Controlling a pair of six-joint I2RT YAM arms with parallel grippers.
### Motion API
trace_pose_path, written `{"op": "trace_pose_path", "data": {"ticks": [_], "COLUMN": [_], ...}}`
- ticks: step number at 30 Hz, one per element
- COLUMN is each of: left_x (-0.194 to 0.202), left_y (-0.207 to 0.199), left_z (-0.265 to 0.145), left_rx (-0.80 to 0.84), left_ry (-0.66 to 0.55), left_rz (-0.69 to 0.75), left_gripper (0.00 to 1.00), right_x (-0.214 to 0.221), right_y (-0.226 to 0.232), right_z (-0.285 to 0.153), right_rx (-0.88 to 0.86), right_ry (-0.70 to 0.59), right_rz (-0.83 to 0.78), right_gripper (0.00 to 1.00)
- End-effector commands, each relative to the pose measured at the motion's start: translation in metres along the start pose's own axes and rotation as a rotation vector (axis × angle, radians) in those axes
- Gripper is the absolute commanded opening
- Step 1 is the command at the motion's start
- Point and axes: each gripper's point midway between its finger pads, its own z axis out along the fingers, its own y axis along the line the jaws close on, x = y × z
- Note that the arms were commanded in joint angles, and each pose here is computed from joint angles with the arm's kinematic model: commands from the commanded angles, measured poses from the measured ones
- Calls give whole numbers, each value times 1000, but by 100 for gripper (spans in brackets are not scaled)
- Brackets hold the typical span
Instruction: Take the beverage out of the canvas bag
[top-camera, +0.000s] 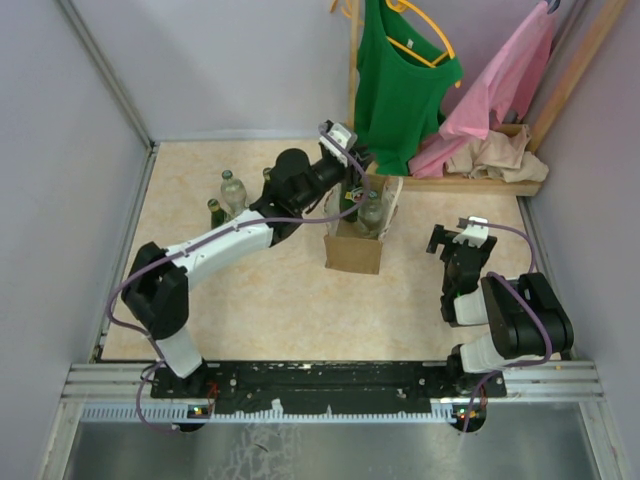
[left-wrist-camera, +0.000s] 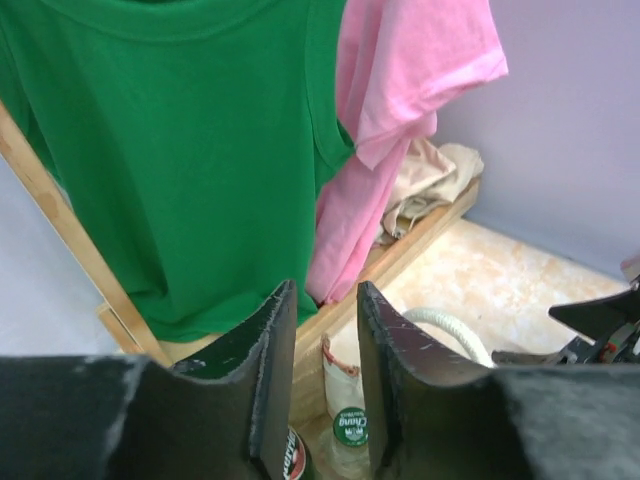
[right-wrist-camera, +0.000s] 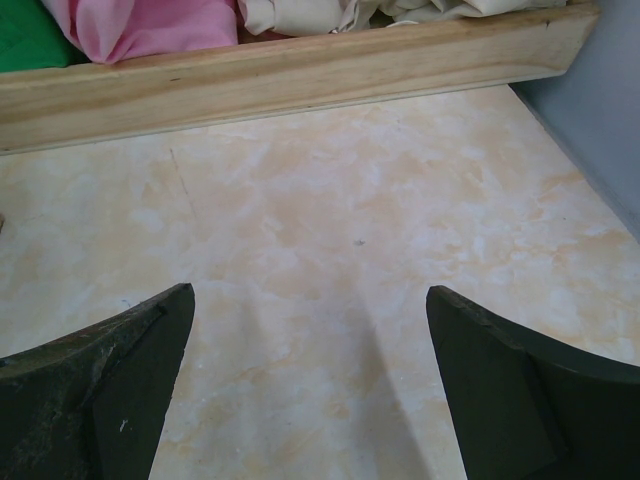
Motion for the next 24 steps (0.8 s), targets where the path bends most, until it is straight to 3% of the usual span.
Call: {"op": "trace_pose_path", "data": {"ticks": [1,5,16,24], "left_x": [33,61,110,139], "left_y": [-13,-16,-20,-21], "left_z": [6,8,23,28], "left_rx": [41,44,48,47], "left_ry": [61,90,178,228], "left_rz": [-14,-34,-58,-66], "left_gripper": [41,55,57,65], "right_x": [-24,-24,-24,-24], "right_y": [2,2,2,2], "right_z": [5,5,5,5], "right_rx": [2,2,1,1], "right_ry": [-77,-77,-77,-76], "right_rz": [31,32,32,32], "right_gripper": [99,99,99,99]}}
